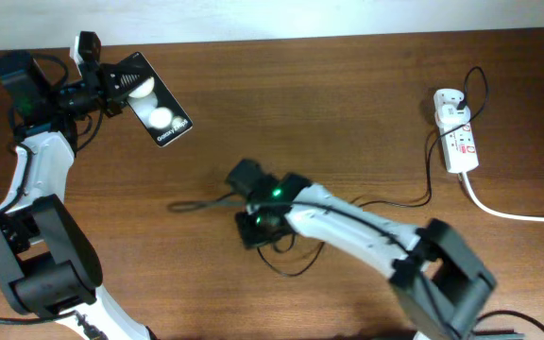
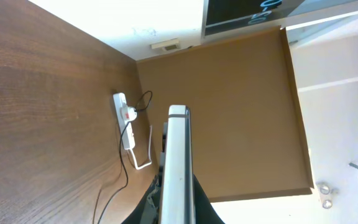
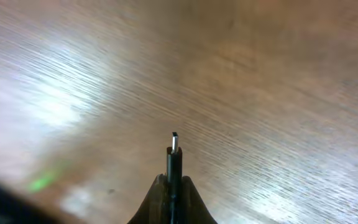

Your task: Plug charger to phone and switch on socket

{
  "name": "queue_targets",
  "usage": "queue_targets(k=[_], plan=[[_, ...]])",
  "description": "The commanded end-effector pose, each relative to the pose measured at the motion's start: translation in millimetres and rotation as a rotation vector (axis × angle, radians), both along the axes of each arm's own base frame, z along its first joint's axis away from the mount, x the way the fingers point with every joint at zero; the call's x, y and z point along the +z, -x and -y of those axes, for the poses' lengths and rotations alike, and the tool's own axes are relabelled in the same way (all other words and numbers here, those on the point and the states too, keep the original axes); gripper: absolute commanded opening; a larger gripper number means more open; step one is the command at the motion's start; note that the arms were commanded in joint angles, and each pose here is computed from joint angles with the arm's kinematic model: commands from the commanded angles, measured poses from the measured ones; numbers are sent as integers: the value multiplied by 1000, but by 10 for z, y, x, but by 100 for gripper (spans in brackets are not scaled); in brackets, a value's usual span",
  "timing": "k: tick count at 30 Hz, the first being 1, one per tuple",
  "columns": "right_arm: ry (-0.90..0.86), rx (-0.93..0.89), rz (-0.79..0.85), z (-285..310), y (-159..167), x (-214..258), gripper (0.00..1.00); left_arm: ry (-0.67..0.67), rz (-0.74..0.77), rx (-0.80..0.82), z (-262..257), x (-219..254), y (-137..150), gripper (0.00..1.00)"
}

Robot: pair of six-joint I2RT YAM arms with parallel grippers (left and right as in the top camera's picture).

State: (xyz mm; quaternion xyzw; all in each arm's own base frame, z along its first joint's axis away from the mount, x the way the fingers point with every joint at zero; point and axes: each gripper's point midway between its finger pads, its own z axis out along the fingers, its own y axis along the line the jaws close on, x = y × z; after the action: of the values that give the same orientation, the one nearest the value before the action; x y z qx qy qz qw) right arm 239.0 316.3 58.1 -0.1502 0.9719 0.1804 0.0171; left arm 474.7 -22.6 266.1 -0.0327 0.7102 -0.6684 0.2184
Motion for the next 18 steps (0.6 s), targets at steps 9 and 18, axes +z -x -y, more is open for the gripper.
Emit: queue_targets(k=[9, 18], plan=[[-982, 373, -45, -188, -244, 1641, 4, -13, 67, -37, 37, 206, 101, 0], [-1096, 406, 34, -293, -421, 1988, 4, -13, 3, -22, 360, 171, -21, 0]])
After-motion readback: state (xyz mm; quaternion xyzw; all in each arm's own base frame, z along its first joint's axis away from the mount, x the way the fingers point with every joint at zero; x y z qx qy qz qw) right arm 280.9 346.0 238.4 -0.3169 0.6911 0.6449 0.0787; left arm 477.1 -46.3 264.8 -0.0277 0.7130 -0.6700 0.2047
